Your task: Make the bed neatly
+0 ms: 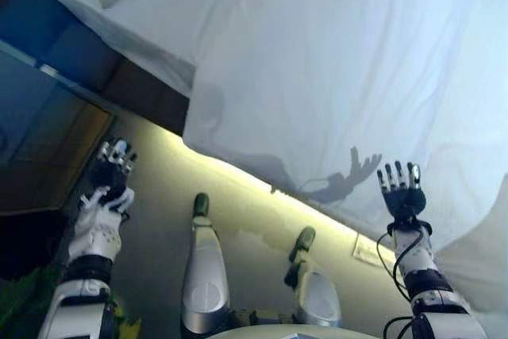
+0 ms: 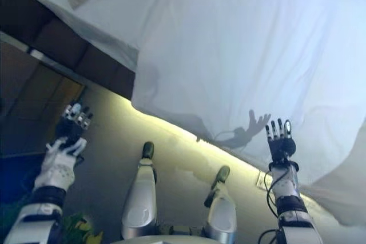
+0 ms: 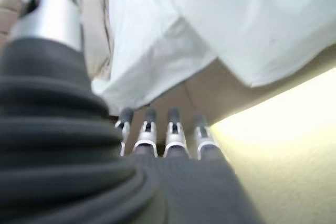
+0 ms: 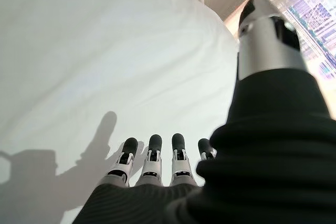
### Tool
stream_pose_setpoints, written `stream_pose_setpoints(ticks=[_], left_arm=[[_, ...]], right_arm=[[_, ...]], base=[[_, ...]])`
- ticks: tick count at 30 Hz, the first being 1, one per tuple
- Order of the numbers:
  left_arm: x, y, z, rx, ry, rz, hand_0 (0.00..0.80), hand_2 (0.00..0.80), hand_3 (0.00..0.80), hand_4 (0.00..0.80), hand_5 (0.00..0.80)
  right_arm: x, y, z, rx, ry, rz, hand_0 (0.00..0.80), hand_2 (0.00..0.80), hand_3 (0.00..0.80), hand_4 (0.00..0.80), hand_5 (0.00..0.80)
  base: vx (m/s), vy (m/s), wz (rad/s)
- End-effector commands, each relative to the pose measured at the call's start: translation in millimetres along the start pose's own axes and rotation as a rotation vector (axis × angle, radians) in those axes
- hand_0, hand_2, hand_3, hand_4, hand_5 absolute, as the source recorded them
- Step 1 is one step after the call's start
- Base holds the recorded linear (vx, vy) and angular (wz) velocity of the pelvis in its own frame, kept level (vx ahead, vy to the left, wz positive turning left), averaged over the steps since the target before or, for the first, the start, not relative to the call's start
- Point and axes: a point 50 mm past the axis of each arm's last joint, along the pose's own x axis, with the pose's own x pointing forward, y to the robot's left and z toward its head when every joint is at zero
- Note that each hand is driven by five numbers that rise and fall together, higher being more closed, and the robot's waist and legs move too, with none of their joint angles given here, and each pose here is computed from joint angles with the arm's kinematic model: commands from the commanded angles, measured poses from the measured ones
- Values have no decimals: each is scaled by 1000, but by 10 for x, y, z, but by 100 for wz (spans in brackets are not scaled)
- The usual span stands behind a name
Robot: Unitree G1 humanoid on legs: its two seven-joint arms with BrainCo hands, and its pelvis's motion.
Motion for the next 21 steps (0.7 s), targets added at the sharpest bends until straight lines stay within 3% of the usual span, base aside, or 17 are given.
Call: stream_pose_setpoints(ticks=[1, 9, 14, 21], left_arm=[[-115, -128, -125, -1, -31, -129, 0, 0, 0, 0, 0], [-384, -202, -530, 40, 135, -156, 0, 0, 0, 0, 0], [-482, -234, -606, 91, 197, -169, 0, 0, 0, 0, 0], [-545, -123, -613, 83, 216, -106, 0, 0, 0, 0, 0]], right_arm=[[-367, -255, -144, -25, 20, 8, 0, 0, 0, 0, 0], [-528, -150, -343, -216, 91, -48, 0, 0, 0, 0, 0], [-482, 24, -321, -535, 107, -106, 0, 0, 0, 0, 0], [-610, 58, -513, -365, 248, 57, 0, 0, 0, 0, 0]], base=[[184, -6, 6], [161, -6, 3], [58, 15, -24], [32, 19, -12]])
